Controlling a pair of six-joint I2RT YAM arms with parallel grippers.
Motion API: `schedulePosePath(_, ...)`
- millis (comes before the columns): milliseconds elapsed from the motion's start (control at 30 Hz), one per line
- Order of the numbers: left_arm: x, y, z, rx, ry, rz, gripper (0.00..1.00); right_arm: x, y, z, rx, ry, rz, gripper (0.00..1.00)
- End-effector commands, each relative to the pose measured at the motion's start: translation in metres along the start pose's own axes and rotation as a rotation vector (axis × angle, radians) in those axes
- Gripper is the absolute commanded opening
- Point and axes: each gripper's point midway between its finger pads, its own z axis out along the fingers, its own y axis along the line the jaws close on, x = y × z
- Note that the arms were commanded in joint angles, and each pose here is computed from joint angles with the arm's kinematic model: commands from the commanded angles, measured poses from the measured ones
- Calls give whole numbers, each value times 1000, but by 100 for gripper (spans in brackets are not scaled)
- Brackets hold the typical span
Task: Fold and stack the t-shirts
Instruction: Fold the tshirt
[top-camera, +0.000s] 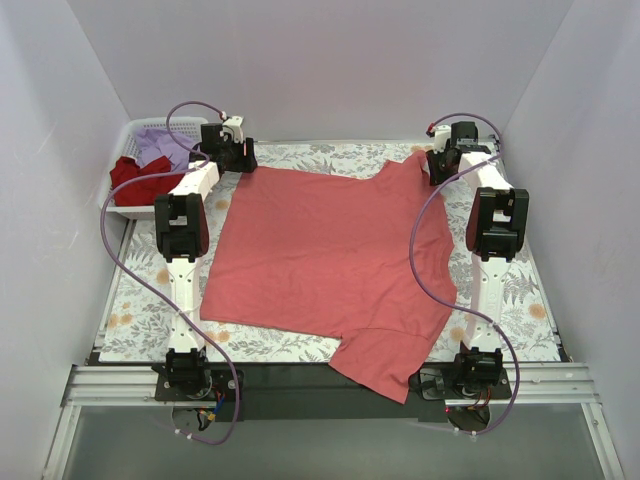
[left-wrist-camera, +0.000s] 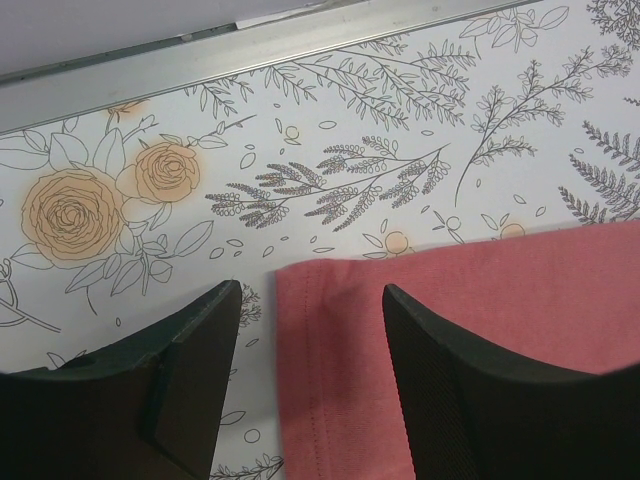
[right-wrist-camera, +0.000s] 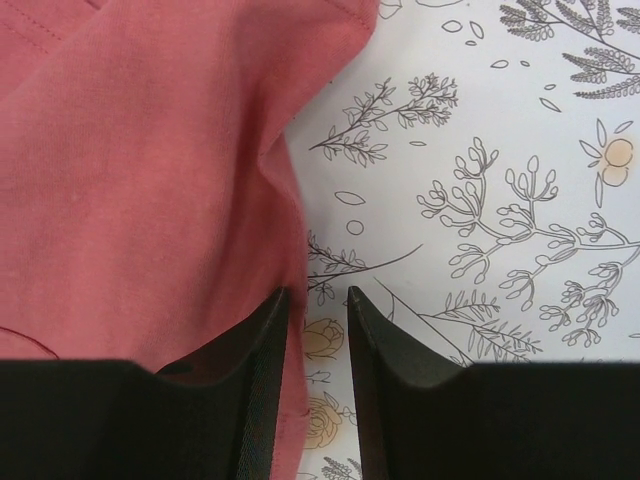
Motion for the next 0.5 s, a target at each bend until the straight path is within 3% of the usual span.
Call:
schedulePosePath(0,-28,0,-12,-11,-51,19,58,8,15,-1,-65,28,41,37)
schedulePosePath(467,-28,-2,-13,-4,-52,15,58,-28,5,-23,-39,-60,63,37)
